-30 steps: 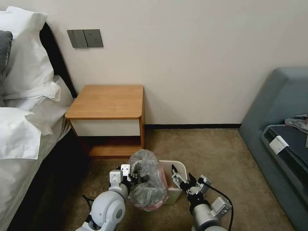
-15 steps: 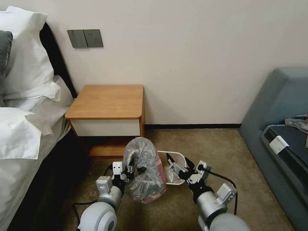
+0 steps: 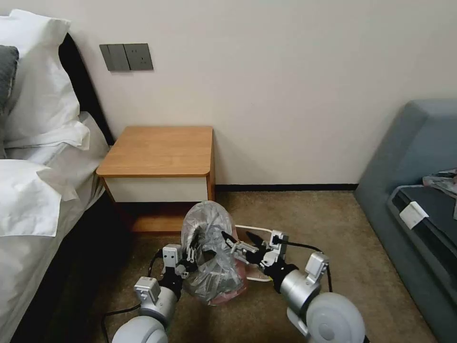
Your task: Pick up the garbage bag from the table and place it over the trash can.
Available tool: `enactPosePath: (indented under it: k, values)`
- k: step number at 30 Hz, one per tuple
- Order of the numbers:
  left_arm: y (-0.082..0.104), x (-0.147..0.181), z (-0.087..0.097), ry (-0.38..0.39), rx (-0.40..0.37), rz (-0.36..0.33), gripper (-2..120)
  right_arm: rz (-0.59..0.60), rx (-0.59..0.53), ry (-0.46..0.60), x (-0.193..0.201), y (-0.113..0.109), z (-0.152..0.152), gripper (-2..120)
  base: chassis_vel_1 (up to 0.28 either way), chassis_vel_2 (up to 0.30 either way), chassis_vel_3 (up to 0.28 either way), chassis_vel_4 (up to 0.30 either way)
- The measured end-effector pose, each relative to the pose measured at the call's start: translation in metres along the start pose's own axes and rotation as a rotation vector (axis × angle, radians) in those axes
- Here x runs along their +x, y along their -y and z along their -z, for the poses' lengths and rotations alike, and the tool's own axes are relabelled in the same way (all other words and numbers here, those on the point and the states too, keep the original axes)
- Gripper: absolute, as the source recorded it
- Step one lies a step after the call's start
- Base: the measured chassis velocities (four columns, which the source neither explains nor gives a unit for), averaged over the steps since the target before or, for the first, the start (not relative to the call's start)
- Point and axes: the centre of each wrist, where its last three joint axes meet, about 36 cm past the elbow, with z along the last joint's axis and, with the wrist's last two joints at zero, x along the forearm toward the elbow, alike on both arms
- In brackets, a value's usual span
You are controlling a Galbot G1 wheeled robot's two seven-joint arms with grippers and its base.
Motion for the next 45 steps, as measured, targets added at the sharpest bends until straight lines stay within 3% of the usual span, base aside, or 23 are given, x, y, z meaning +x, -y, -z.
enactPosePath:
  k: [4,11,15,30,39,45]
  values:
    - [0.001,0.002,0.0,0.002,0.005,0.002,5,0.003,-0.019,-0.008,-0.006,0.001,-0.005,96,0.0,0.0,0.0,0.0]
    - [0.003,0.007,0.002,-0.002,0.045,0.008,5,0.019,-0.096,0.005,-0.014,-0.004,-0.011,68,0.0,0.0,0.0,0.0]
    - [0.004,0.008,0.003,-0.007,0.064,0.012,5,0.025,-0.095,0.007,-0.014,-0.005,-0.013,57,0.0,0.0,0.0,0.0]
    - [0.007,0.009,0.006,-0.039,0.144,0.039,5,0.027,-0.051,0.037,-0.015,-0.008,-0.022,0,0.0,0.0,0.0,0.0]
    - [0.008,0.01,0.006,-0.056,0.17,0.067,5,0.021,-0.024,0.084,-0.009,-0.008,-0.009,0,0.0,0.0,0.0,0.0]
    - [0.004,0.009,0.006,-0.061,0.173,0.091,5,-0.011,0.038,0.143,0.009,0.0,0.019,0,0.0,0.0,0.0,0.0]
